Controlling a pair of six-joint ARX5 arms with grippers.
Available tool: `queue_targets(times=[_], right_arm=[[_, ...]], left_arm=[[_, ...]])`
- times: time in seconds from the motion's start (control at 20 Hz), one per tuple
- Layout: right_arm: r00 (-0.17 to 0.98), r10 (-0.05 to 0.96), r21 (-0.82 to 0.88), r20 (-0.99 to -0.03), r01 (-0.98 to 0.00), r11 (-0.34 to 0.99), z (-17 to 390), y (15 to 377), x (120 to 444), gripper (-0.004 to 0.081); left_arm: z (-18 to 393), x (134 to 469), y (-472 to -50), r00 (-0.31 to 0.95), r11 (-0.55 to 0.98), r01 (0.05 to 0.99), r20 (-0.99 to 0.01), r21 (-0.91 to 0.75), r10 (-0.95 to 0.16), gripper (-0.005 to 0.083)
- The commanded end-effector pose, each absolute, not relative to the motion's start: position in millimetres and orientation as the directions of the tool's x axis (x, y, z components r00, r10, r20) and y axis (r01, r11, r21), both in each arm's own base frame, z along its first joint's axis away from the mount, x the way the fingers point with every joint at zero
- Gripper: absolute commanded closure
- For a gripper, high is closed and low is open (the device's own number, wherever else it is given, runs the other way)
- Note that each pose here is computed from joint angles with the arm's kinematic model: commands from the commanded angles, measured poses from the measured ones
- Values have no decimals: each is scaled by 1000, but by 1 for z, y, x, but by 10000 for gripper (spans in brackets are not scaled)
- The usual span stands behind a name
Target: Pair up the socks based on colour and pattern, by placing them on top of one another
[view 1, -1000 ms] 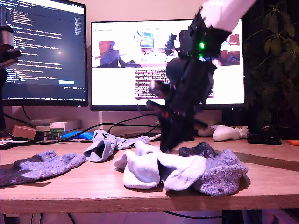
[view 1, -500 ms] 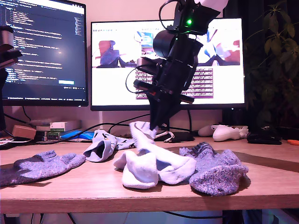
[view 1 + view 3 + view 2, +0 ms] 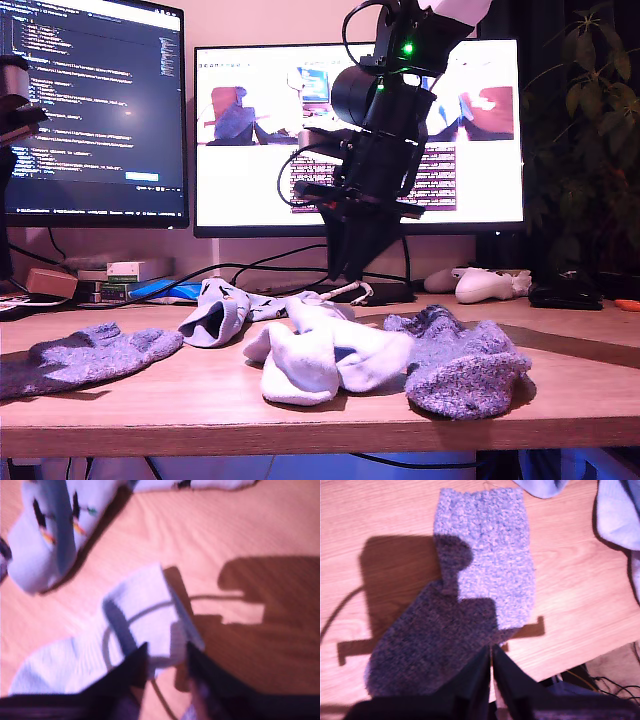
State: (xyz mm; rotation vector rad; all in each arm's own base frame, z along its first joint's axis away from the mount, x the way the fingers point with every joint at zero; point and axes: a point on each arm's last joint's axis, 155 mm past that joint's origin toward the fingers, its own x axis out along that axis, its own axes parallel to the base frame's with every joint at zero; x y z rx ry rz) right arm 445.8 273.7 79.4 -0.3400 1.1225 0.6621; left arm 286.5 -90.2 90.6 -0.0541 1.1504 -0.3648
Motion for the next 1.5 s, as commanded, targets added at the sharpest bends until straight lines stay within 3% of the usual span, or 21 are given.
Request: queue_targets(times=[0.0,0.2,0.6,0.85,1.05,1.15,1.45], right_arm=[[230,294,83,-928,-641,763,62,272,439,502],[167,339,175,-926,-605,777,72,274,423,506],[263,400,186,-878,-582,791,111,271,412,507],[292,423,204,-858,-562,802,86,253,371,507],[138,491,313,-860,-618,722,56,256,321,497],[121,494,320,-861,-627,710,51,259,315,392],[121,490,315,-863,-630,710,43,261,318,382]], left_arm=[[88,283,-90,353,939,252,-882,-234,-314,797],[88,283,-90,352,939,252,-882,-233,-313,797],[88,283,-90,352,939,252,-882,-233,-313,797],[88,284,-90,353,939,252,-882,-233,-313,797],[88,284,-90,353,939,252,-881,-233,-314,797],[88,283,-90,352,939,252,-882,-234,-314,797],[88,283,-90,352,939,252,-882,-234,-314,797]])
